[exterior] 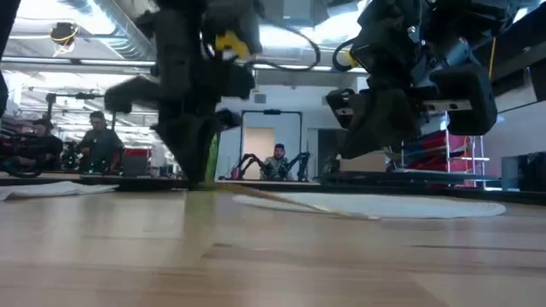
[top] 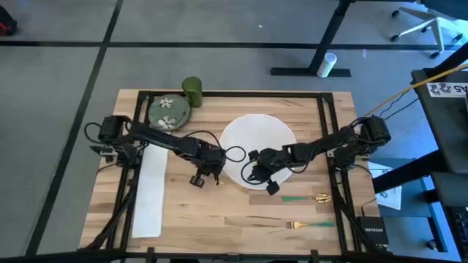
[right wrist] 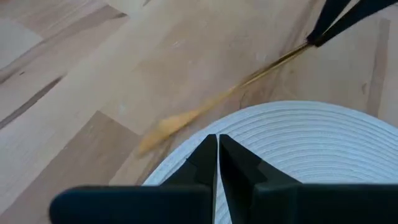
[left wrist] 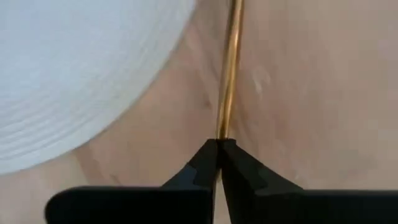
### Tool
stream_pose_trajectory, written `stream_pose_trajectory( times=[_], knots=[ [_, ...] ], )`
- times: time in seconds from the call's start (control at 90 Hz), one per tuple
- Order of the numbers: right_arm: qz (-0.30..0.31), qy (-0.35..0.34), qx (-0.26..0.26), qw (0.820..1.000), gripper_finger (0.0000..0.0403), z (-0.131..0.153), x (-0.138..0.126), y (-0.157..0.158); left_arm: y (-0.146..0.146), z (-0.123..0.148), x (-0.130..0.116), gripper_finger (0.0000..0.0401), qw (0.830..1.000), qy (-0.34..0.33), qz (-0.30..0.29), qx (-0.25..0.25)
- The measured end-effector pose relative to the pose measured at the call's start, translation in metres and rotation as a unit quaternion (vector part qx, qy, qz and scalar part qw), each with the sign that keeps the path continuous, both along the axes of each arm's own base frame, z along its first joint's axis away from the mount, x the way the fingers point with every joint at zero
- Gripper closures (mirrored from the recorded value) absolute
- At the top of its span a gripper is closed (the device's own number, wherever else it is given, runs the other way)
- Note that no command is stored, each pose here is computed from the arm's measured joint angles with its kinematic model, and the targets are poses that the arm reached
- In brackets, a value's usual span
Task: Set table place
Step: Put the gold table knife on the white table mat
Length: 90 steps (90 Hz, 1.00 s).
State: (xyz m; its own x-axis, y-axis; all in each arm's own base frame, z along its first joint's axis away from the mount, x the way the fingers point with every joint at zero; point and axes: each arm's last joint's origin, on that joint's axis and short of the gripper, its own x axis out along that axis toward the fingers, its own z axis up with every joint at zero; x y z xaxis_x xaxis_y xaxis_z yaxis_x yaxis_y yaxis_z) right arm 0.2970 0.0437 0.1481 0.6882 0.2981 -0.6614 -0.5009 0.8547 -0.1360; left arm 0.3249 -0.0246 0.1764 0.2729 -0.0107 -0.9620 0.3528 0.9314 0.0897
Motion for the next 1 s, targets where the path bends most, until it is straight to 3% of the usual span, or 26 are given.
stream_pose_trajectory(
  times=[0.356,0.811,1.0],
  knots=[
    [0.0,-0.001,0.0,1.0,0.04,0.002,-0.001,0.0,0.003,0.017,-0.003,0.0401,0.998,-0.029,0.041,-0.028],
    [0.0,-0.047,0.006,0.999,0.04,0.051,-0.024,-0.003,0.015,0.022,0.011,0.0401,0.99,-0.102,0.068,-0.066],
    [-0.007,-0.037,-0.001,0.999,0.04,0.055,-0.029,-0.004,0.015,0.024,0.014,0.0401,0.988,-0.12,0.068,-0.07]
  ],
)
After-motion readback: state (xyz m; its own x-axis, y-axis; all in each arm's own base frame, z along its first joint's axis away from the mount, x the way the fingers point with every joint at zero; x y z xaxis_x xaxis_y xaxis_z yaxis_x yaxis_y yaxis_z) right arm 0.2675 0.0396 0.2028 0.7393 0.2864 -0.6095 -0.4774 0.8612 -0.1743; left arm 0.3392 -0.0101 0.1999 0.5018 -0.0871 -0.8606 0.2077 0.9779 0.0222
